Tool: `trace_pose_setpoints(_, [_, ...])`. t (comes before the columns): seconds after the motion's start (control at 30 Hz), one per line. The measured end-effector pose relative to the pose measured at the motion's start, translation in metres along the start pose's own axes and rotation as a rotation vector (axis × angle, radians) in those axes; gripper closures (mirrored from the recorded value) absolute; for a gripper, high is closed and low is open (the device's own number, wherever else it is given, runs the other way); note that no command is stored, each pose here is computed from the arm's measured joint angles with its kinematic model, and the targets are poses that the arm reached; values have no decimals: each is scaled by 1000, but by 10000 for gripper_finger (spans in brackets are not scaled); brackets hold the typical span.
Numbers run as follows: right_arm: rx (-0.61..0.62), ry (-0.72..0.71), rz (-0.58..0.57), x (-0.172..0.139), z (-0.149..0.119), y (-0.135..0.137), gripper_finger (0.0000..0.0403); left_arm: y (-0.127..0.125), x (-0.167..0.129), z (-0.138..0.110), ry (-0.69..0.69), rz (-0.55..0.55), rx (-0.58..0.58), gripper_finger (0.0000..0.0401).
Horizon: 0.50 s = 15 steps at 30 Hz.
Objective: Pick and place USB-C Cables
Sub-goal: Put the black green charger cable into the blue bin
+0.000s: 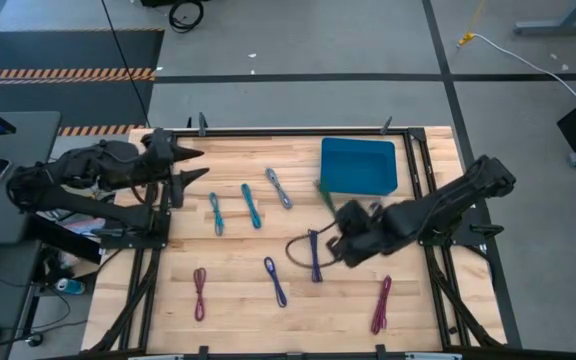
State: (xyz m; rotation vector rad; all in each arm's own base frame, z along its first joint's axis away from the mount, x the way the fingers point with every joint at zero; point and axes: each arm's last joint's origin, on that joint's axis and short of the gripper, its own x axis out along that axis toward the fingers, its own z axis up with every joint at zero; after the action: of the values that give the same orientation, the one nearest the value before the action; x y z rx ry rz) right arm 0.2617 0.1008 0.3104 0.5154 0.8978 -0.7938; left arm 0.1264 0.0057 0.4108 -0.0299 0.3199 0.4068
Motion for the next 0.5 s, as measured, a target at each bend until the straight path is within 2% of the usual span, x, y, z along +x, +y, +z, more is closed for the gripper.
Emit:
trace_pose_setpoints(0.1, [-87,20,-100,-14,21,-25,383,-4,8,0,25,3,12,186])
trace_pose_setpoints(0.17, [-156,61,-125,-21,35,-43,383,-6,13,-1,39,5,18,186])
trace_pose_setpoints(0.3, [-274,164,-113,-26,61,-78,383,-10,20,-2,62,7,23,186])
trace_pose_setpoints(0.5, [-472,269,-47,-17,97,-125,383,-10,22,-2,65,10,-35,186])
